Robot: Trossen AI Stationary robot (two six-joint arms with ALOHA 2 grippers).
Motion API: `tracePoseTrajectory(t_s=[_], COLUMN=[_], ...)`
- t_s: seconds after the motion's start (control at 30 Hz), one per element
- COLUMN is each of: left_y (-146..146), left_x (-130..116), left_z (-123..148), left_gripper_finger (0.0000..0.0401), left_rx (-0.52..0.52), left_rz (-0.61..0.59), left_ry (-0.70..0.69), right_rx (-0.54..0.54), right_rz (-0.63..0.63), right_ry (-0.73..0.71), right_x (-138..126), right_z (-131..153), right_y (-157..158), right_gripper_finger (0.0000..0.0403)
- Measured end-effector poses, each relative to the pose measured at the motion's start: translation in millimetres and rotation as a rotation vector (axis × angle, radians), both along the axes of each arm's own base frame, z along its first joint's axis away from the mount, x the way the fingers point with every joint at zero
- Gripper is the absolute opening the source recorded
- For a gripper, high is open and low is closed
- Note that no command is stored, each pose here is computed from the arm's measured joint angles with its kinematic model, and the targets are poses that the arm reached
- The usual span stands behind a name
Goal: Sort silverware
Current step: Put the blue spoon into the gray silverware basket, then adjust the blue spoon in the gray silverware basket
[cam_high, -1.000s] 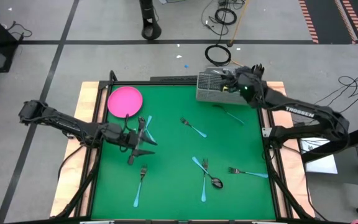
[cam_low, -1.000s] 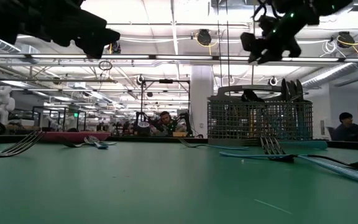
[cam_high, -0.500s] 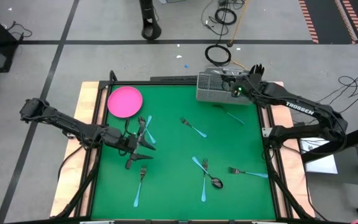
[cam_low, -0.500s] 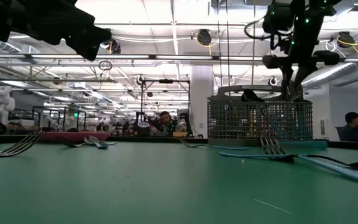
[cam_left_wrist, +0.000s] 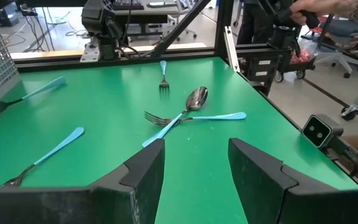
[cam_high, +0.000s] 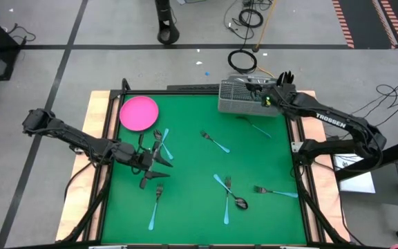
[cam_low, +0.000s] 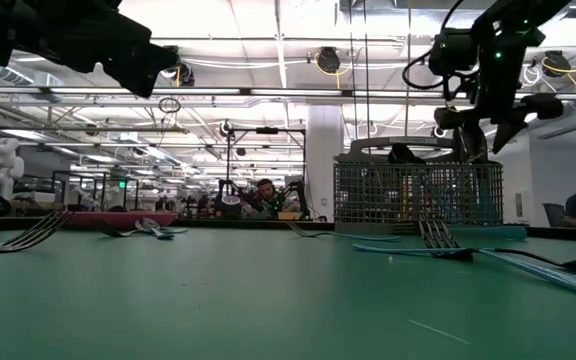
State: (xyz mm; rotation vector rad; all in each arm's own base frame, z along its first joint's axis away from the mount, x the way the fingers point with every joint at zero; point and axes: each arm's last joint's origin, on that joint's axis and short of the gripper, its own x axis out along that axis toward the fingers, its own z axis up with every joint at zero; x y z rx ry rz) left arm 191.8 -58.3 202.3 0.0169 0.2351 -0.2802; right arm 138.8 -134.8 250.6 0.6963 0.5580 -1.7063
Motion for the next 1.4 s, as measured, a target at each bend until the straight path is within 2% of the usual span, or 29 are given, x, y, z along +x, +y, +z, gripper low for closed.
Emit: tracePoseTrajectory(t_s=[0.2,0.5,0.83,1.17,1.27,1.4], left_y=[0,0,0,0,1,1], left_x=[0,0,0,0,0,0], left_z=[0,0,0,0,0,0], left_gripper_finger=[0.018,0.018,0.018,0.018,0.018,0.018], left_rx=[0.01,0.012,0.01,0.018,0.028,0.028], left_rz=[0.014,0.015,0.016,0.014,0.012,0.012], left_ry=[-0.003,-0.003,-0.003,-0.005,-0.008,-0.008], right_rx=[-0.058,0.012,-0.075,-0.151,-0.133,-0.052], right_rz=[0.062,0.051,-0.008,0.031,0.035,0.057], right_ry=[-0.067,-0.035,-0.061,-0.094,-0.082,-0.063], right_x=[9,3,3,7,6,3], right_z=[-4,-9,-5,1,0,-4], right_y=[-6,-3,-10,-20,-19,-15], right_gripper_finger=[0.0133,0.0132,0.0132,0.0132,0.0132,0.0132])
